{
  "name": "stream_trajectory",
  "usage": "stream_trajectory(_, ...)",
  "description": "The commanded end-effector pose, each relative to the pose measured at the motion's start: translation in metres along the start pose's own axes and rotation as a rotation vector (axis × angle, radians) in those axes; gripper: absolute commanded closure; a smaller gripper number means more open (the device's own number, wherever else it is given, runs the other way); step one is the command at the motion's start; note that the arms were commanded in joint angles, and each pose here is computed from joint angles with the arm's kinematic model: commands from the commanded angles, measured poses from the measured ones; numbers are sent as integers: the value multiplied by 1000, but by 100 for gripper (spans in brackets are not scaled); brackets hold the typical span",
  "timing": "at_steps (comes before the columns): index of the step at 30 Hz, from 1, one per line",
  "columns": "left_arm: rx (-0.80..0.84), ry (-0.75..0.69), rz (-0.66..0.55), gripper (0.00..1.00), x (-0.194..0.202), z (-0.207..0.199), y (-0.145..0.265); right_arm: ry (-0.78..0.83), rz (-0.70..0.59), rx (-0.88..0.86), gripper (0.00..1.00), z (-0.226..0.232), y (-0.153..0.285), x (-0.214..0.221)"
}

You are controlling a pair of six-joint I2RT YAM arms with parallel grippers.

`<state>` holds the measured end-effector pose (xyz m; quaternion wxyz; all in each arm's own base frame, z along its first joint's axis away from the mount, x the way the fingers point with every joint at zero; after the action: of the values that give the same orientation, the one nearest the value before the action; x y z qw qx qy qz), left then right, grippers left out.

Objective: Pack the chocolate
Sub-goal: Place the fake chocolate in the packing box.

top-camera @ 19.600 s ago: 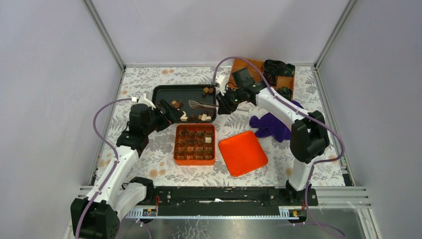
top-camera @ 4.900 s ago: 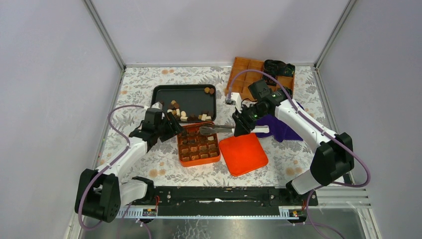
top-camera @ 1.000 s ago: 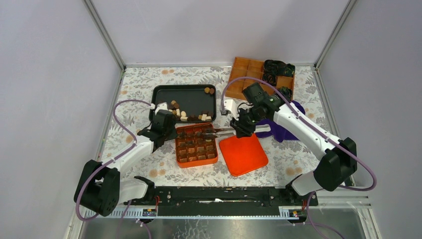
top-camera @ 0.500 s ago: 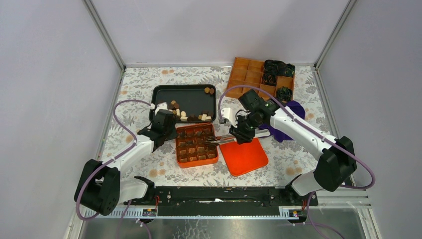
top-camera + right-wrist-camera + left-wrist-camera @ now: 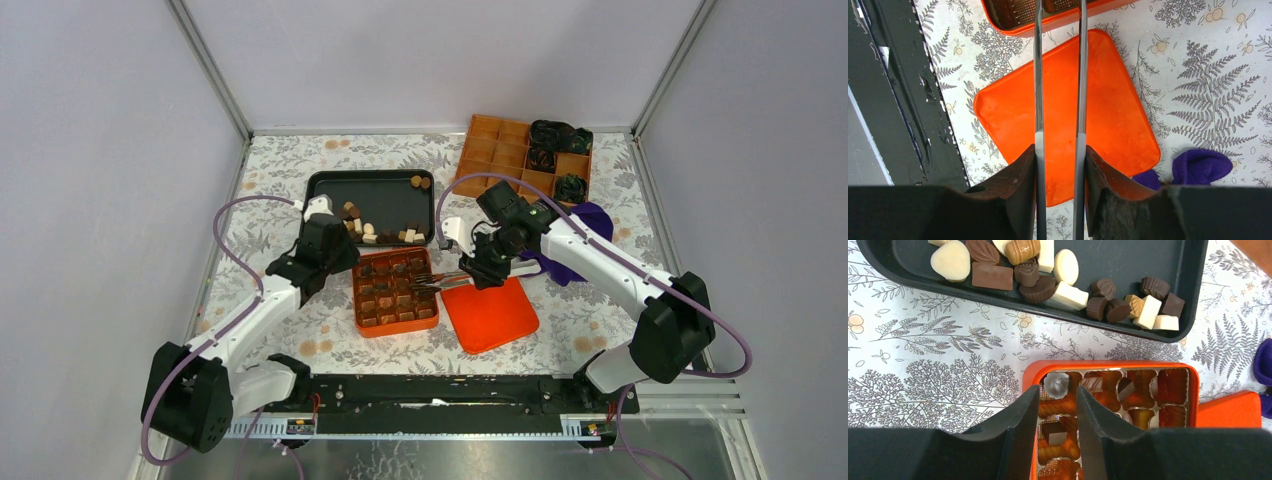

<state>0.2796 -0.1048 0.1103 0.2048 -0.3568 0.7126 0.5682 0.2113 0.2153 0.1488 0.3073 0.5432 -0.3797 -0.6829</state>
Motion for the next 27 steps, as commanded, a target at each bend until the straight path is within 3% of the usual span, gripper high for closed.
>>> stream_trajectory(1, 0, 15, -58, 59, -20, -4, 13, 7, -29, -3, 59, 2, 1, -9)
stream_trajectory(6, 8, 15, -102, 58, -33, -7, 25, 6, -35, -10, 52, 2, 2, -13)
stream_trajectory(13, 41, 23, -164, 56, -50, -12, 41, -13, -75, -21, 54, 1, 11, -26)
stream_trajectory(19, 112, 29, -273, 34, -71, -21, 63, -120, -213, -62, 55, -19, 36, -51)
stream_trajectory(24, 154, 72, -370, 3, -83, -20, 79, -147, -258, 6, 55, -54, 46, -66)
stream_trajectory(27, 172, 106, -396, 1, -84, -18, 83, -164, -235, 80, 55, -83, 40, -67)
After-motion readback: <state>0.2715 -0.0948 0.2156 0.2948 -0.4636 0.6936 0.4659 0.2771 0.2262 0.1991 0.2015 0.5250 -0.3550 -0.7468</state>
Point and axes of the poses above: each gripper's point midway between its finger pads, its own y axis back along the fingers, its own z axis along the line the jaws close on, x = y × z, the point moved 2 cm from there along y, back along the fingers, and after that the axes turned 5 degrees about -y, right-handed, at the moved point
